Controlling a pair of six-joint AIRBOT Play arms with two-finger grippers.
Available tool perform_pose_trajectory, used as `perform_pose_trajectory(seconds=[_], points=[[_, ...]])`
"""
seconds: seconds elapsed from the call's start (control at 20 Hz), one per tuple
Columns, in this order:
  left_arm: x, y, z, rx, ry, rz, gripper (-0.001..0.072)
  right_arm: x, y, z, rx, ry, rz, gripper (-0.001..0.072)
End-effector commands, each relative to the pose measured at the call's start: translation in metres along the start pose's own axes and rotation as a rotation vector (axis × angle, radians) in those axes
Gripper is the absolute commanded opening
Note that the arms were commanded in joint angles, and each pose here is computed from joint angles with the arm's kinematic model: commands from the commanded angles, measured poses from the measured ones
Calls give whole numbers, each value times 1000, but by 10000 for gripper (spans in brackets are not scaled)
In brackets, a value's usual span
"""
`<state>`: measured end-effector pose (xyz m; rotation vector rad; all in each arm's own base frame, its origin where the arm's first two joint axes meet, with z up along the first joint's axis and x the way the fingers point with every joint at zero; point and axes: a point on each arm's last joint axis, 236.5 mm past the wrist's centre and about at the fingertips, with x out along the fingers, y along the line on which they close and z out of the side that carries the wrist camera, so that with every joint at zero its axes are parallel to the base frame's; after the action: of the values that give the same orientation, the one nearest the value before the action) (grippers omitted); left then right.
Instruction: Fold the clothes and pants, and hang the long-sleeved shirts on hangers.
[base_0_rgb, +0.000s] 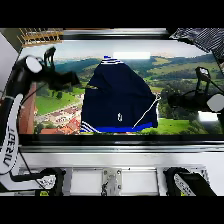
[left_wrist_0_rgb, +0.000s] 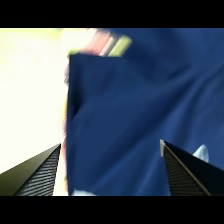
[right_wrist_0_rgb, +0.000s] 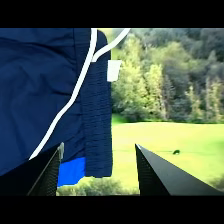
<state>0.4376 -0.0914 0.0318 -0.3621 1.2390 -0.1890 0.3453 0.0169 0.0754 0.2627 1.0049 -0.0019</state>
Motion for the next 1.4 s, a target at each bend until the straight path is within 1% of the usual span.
perform_pose_trajectory(seconds=[0.0, 0.1, 0.25, 0.45, 0.6, 0.75, 0.8, 0.85, 0.9, 0.95, 1.0, 1.15, 1.2, 1.25, 1.3, 1.35], points=[[29, 61, -108, -129, 153, 51, 684, -27, 4, 8, -10, -77, 20, 488], [49, 70, -153, -229, 182, 23, 684, -30, 8, 8, -4, -83, 35, 488], [69, 63, -187, -345, 198, -39, 684, -30, 14, 8, 9, -81, 61, 488], [81, 40, -190, -339, 180, -92, 683, -30, 18, 7, 18, -79, 78, 488], [95, 26, -204, -309, 266, -95, 683, -30, 19, 7, 21, -78, 85, 488], [106, 12, -204, -285, 314, -106, 682, -30, 20, 3, 23, -62, 87, 490], [108, 8, -203, -270, 318, -107, 576, -30, 19, 0, 23, -49, 86, 491], [110, 3, -203, -251, 323, -109, 311, -29, 18, -4, 25, -33, 83, 492], [112, -2, -204, -232, 327, -111, 81, -27, 15, -9, 31, -13, 76, 494], [111, -6, -203, -208, 324, -112, 7, -23, 8, -18, 48, 18, 64, 498], [110, -10, -199, -198, 317, -118, 6, -16, -4, -31, 89, 60, 45, 529], [97, -20, -181, -161, 257, -145, 7, 18, -39, -90, 320, 203, -19, 531], [93, -21, -179, -154, 244, -149, 7, 32, -43, -110, 392, 240, -16, 545], [90, -22, -180, -148, 239, -153, 7, 47, -41, -127, 464, 267, 10, 633], [88, -22, -182, -137, 236, -154, 7, 61, -36, -139, 536, 273, 41, 685], [87, -19, -185, -135, 234, -152, 7, 74, -31, -144, 606, 263, 74, 685]])
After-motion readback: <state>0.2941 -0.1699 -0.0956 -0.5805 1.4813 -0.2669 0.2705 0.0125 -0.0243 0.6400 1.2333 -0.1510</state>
